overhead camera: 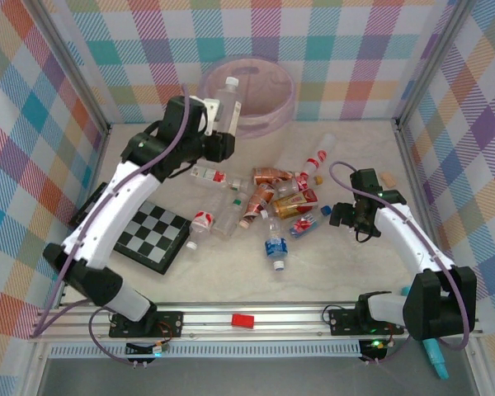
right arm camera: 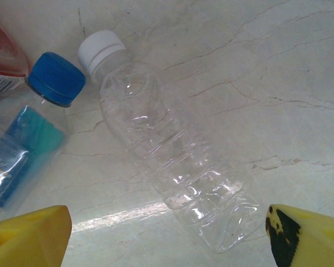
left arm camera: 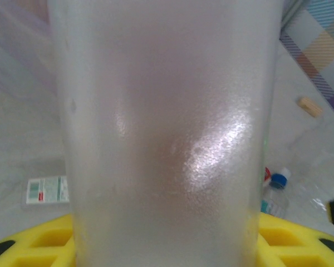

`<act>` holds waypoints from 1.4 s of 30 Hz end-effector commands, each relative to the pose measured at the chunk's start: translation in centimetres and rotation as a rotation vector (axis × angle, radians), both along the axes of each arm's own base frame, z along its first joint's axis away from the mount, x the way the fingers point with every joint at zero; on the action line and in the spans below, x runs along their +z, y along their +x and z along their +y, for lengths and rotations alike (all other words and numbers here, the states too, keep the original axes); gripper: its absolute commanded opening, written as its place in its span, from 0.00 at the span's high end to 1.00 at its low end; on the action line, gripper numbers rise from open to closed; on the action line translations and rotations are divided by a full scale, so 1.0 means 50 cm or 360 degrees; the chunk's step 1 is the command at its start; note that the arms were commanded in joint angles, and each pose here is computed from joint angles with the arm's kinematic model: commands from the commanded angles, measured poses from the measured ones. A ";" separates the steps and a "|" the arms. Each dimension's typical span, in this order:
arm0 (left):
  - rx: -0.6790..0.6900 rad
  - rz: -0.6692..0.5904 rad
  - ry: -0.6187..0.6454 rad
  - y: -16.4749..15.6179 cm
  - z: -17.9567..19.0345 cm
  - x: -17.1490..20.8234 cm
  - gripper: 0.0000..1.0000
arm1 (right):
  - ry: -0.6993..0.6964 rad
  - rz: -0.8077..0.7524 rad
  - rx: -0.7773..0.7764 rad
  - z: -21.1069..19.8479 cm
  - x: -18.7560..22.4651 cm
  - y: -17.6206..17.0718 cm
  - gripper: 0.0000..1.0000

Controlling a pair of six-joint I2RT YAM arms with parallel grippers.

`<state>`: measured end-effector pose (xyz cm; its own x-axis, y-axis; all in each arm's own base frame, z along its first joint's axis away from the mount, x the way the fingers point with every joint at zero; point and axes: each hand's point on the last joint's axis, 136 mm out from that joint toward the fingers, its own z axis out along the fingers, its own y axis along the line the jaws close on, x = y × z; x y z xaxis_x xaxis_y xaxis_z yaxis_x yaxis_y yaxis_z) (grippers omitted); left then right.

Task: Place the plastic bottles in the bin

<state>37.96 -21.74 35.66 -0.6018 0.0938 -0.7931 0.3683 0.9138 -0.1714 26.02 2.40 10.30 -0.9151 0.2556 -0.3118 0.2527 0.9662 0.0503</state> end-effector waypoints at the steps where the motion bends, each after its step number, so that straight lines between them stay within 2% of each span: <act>1: 0.0057 -0.0206 -0.0054 0.075 0.001 0.058 0.66 | 0.0132 -0.0037 -0.0022 0.020 0.020 -0.013 0.11; 7: 0.0173 -0.0249 -0.0212 0.178 -0.003 0.095 0.67 | 0.0177 -0.0094 -0.0025 0.024 0.061 -0.031 0.11; 11: 0.0152 -0.0299 -0.0346 0.212 -0.019 0.140 0.68 | 0.0171 -0.0094 -0.0023 0.022 0.068 -0.040 0.11; 14: 0.0169 -0.0315 -0.0356 0.245 -0.019 0.153 0.70 | 0.0172 -0.0094 -0.0029 0.021 0.069 -0.045 0.10; 23: 0.0170 -0.0325 -0.0299 0.344 -0.028 0.088 0.73 | 0.0223 -0.0185 -0.0020 0.029 0.109 -0.056 0.10; 29: 0.0133 -0.0275 -0.0324 0.377 -0.051 0.039 0.73 | 0.0195 -0.0198 -0.0032 0.021 0.119 -0.061 0.10; 36: 0.0117 -0.0140 -0.0233 0.393 -0.055 -0.047 0.72 | 0.0180 -0.0202 -0.0039 0.017 0.115 -0.064 0.10; 39: 0.0072 -0.0064 -0.0223 0.392 -0.066 -0.084 0.66 | 0.0190 -0.0206 -0.0037 0.019 0.113 -0.062 0.10; 42: 0.0065 -0.0023 -0.0210 0.395 -0.069 -0.108 0.48 | 0.0199 -0.0204 -0.0033 0.022 0.110 -0.061 0.10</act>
<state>57.55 -25.37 32.63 -0.5391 -0.0622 -0.8399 0.3361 0.8985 -0.2823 23.17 3.47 15.56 -0.8708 0.3044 -0.3861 0.2484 0.9501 0.1887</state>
